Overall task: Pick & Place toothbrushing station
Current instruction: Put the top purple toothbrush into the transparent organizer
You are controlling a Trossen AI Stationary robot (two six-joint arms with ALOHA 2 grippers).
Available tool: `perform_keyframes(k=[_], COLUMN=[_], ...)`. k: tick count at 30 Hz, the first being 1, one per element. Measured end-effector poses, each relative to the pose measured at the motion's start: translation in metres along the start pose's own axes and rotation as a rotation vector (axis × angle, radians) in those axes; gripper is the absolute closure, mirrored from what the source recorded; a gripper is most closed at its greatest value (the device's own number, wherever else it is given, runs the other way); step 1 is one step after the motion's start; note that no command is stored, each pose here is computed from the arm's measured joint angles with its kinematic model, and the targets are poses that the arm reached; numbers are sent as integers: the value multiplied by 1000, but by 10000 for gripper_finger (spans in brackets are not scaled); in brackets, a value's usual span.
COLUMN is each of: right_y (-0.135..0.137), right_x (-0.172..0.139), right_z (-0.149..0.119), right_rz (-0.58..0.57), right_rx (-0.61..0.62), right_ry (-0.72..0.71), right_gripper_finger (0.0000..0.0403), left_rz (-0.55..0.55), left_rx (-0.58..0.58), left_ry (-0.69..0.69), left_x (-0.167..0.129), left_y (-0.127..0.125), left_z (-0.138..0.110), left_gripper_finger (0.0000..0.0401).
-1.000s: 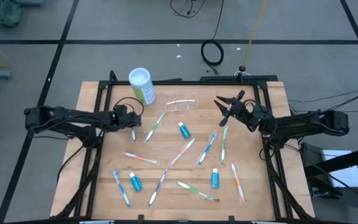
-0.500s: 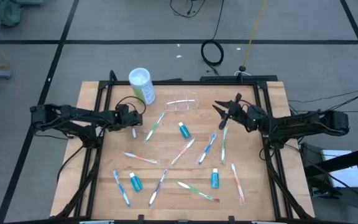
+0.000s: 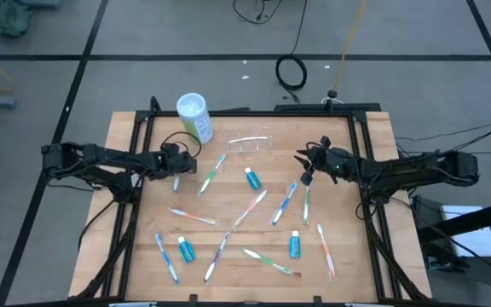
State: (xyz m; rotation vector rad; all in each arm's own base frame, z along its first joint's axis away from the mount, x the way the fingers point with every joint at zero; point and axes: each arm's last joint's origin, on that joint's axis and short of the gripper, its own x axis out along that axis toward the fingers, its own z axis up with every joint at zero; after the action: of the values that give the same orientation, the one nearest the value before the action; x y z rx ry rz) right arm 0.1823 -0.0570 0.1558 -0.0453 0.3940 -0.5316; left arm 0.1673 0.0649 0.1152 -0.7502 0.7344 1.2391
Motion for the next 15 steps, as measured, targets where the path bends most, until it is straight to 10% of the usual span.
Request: perform_keyframes(k=[15], right_y=[-1], right_x=[-4], right_z=[-17], right_rz=[-1], right_rx=[-7], right_ry=[40], right_gripper_finger=[316], left_rz=[-700], left_rx=[336], left_ry=[-533], left_x=[-74], left_y=[-63], left_z=[15], left_gripper_finger=[399])
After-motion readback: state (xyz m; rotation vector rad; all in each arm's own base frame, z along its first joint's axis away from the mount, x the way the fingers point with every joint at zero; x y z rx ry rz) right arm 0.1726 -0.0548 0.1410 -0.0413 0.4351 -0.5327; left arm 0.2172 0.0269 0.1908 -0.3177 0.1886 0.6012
